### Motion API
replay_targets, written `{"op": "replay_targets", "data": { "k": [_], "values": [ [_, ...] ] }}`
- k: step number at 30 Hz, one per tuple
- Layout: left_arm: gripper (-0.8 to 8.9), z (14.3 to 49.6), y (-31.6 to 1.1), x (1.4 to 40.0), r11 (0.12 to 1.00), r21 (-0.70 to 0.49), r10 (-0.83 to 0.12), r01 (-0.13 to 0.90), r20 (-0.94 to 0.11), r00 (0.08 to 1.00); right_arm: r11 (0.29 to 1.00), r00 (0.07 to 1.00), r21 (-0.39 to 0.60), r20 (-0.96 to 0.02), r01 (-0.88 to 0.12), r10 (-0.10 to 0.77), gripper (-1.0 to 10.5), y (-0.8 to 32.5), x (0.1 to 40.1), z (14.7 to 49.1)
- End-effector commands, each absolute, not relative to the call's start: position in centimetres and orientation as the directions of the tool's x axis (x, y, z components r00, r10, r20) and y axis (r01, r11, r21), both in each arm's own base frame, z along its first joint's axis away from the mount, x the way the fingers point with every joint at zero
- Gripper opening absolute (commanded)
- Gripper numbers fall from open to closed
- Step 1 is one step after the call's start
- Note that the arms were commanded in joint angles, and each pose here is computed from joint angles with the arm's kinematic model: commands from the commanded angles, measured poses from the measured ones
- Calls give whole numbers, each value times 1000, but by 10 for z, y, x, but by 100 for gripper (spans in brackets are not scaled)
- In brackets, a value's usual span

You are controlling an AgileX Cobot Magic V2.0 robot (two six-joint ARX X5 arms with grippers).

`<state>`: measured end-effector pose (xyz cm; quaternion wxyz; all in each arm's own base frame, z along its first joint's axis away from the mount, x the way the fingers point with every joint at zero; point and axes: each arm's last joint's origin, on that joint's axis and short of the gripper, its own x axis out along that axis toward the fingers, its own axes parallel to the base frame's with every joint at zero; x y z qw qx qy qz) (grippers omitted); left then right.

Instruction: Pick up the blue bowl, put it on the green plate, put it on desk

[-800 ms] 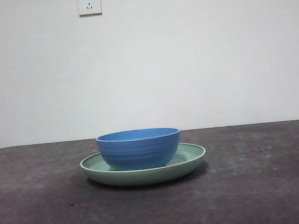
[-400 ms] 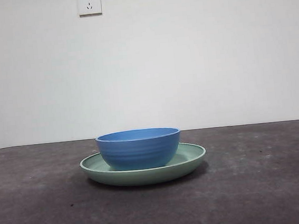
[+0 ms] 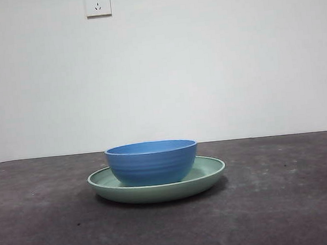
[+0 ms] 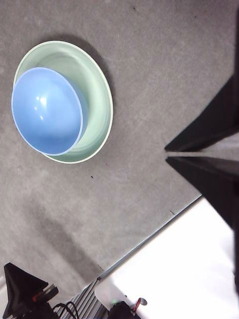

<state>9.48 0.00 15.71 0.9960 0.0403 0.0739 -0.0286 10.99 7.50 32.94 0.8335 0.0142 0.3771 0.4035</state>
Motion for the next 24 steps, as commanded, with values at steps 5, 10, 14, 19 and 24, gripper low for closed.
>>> {"op": "replay_targets", "data": {
  "k": [5, 10, 14, 19, 24],
  "values": [
    [15, 149, 0, 96, 996, 72, -47, 60, -177, 983, 663, 396, 316, -603, -679, 693, 8, 76, 110, 334],
    [15, 149, 0, 96, 996, 72, -47, 60, -177, 983, 663, 397, 315, -602, -679, 693, 8, 76, 111, 334],
    [15, 149, 0, 96, 996, 72, -47, 60, -177, 983, 666, 412, 288, -601, -688, 685, 8, 74, 111, 335],
    [15, 149, 0, 96, 996, 71, -47, 60, -177, 983, 726, 576, 206, -485, -656, 658, 8, 54, 106, 347],
    [15, 149, 0, 96, 996, 72, -47, 60, -177, 983, 835, 797, 95, -260, -541, 546, 8, 29, 97, 352]
  ]
}}
